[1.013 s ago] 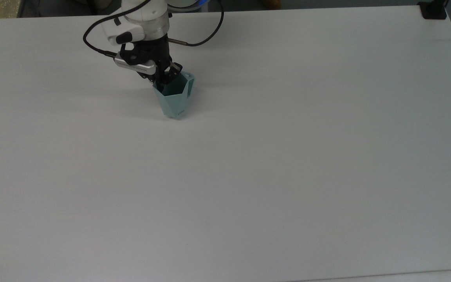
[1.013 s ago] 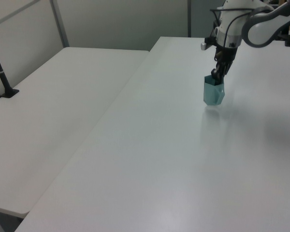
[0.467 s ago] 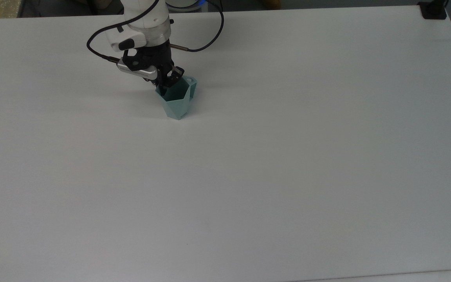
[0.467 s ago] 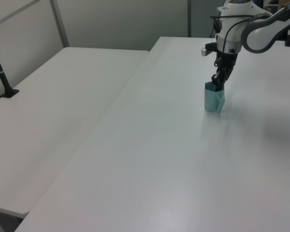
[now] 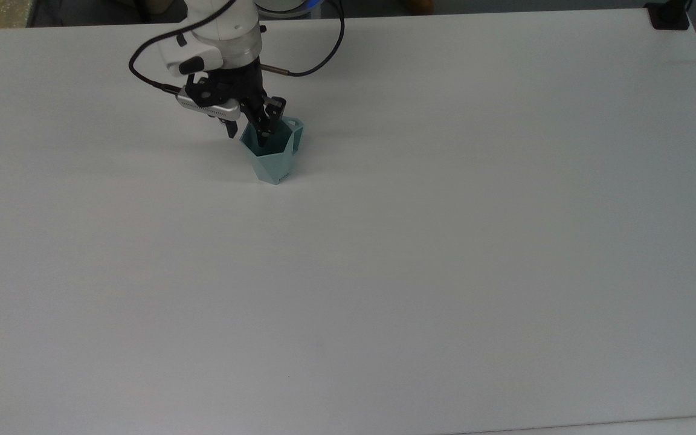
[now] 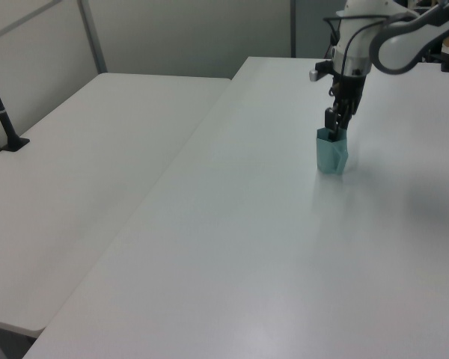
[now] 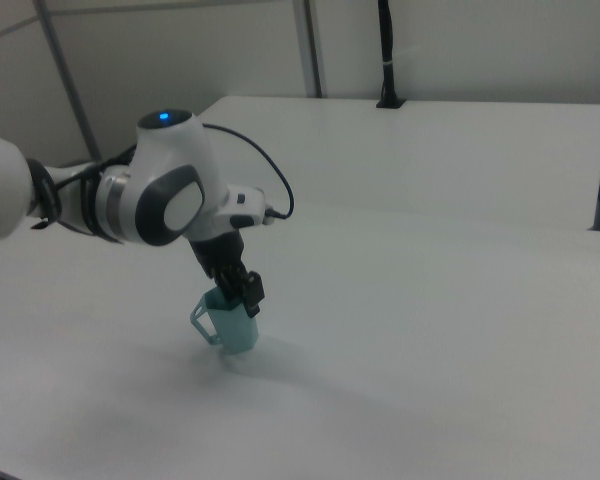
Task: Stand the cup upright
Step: 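Open the gripper and raise it away from the cup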
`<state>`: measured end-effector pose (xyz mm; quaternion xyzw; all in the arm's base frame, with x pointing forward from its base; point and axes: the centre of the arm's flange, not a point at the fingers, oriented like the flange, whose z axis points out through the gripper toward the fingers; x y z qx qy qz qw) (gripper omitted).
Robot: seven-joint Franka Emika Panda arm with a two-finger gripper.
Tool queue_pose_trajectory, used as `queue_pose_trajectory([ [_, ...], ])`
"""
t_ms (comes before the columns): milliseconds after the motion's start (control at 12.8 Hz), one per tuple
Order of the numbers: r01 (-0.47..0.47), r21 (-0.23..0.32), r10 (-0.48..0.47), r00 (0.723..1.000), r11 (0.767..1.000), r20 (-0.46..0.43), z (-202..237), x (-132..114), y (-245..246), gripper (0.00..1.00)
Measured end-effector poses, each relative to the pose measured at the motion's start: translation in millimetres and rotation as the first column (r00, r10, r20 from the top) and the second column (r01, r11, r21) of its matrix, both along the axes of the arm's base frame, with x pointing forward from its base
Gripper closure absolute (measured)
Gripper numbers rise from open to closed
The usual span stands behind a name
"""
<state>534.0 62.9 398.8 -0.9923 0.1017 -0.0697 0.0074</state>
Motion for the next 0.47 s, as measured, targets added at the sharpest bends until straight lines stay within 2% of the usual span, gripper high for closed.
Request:
queue_pose_trajectory([
  [234,0.003,0.007,-0.003,1.000,1.000,0.017,54.2,12.3,-0.1,0.08],
  [312,0.006,0.009,-0.006,1.000,1.000,0.021,85.1,16.3,-0.9,0.00],
  [467,0.019,0.014,-0.020,0.999,1.000,0.044,133.9,22.4,-9.5,0.00],
])
